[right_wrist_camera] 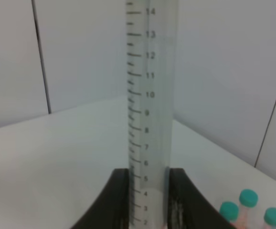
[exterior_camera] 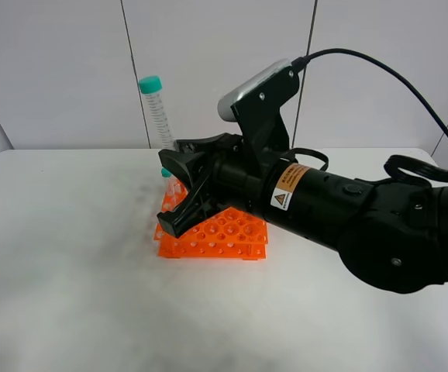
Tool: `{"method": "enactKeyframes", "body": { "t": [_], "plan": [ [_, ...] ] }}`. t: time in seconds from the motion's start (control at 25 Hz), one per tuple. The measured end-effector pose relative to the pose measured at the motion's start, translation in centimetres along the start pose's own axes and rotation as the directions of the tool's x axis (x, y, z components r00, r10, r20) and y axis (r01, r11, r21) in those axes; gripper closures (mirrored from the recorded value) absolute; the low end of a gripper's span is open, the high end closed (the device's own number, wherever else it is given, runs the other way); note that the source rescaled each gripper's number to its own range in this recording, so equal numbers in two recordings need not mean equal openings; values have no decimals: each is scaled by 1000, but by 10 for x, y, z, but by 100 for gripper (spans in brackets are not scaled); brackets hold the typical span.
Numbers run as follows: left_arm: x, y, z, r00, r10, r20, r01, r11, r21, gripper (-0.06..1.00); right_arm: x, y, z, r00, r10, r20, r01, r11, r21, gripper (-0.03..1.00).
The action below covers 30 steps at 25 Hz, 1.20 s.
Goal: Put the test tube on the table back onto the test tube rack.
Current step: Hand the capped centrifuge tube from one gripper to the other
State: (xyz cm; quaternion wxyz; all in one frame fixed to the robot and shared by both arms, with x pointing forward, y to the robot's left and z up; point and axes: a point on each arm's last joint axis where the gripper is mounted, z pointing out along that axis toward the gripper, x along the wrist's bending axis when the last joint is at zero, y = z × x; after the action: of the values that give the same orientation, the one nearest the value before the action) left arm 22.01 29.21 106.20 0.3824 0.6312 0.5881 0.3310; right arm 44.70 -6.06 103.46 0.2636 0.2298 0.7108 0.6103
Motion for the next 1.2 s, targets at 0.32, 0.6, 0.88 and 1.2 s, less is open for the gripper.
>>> {"method": "enactKeyframes", "body": {
  "t": [0.32, 0.6, 0.88, 1.2],
  "plan": [
    [0, 0, 0, 1000, 0, 0, 0, 1000, 0, -6, -7, -4, 0, 997, -74, 34, 73, 997, 38, 97],
    [-1, 4, -3, 1000, 0, 2, 0, 999, -36, -6, -12, -8, -2, 996, -69, 59, 67, 997, 49, 97],
    [-2, 13, -12, 1000, 2, 4, -2, 995, -99, -6, -14, -31, -17, 994, -29, 104, 24, 999, 43, 97],
    [-4, 20, -8, 999, -15, 37, 17, 997, -71, -3, -13, -33, -17, 994, -28, 105, 24, 999, 45, 97]
  ]
}}
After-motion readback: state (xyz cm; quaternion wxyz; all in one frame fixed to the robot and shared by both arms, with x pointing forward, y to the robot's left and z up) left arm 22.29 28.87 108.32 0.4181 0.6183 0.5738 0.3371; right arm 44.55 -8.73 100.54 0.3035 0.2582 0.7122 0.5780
